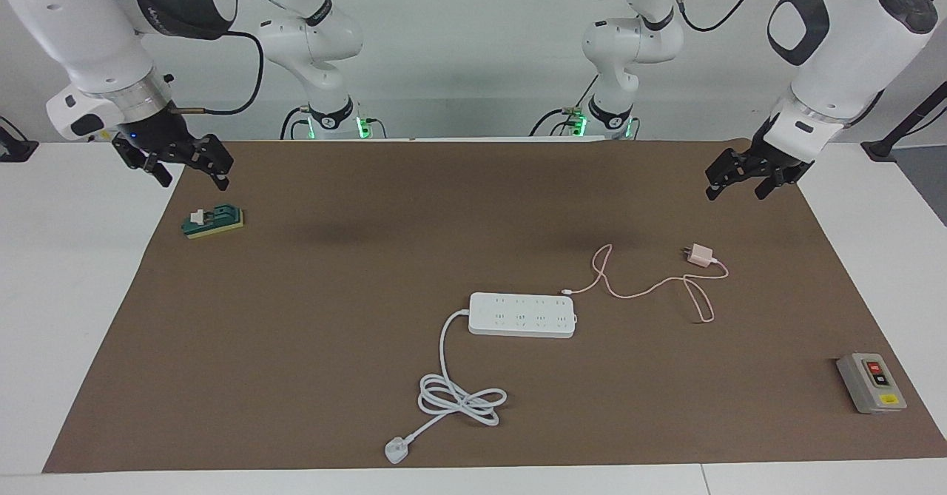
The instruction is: Unplug charger and place it aside
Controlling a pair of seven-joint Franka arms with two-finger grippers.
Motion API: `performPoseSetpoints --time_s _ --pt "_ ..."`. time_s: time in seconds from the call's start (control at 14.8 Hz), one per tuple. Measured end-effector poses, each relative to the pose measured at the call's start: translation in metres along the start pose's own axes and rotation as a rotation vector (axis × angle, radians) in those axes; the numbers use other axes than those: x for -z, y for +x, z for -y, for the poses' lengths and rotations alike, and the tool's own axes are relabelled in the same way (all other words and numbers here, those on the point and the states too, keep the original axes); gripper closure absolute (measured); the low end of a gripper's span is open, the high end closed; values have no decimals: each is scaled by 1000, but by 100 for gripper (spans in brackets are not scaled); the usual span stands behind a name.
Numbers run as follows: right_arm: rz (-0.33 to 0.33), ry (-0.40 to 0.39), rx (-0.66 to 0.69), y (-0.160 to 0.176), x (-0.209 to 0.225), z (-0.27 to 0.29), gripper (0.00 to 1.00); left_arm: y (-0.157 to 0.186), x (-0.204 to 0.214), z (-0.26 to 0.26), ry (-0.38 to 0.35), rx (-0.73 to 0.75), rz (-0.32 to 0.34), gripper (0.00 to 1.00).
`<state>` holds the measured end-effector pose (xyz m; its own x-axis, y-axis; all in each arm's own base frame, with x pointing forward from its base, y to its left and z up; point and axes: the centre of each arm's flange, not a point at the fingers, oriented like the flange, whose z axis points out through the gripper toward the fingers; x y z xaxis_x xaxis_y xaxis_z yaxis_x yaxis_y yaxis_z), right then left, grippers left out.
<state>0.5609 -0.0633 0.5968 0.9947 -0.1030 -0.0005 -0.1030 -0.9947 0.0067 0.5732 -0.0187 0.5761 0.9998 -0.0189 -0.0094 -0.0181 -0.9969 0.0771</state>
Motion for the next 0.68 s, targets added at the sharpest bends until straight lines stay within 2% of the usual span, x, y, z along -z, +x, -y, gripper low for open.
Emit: performPoseSetpoints --time_s 0.68 --pt "0 0 0 0 0 0 0 1 1 -1 1 -2 -7 0"
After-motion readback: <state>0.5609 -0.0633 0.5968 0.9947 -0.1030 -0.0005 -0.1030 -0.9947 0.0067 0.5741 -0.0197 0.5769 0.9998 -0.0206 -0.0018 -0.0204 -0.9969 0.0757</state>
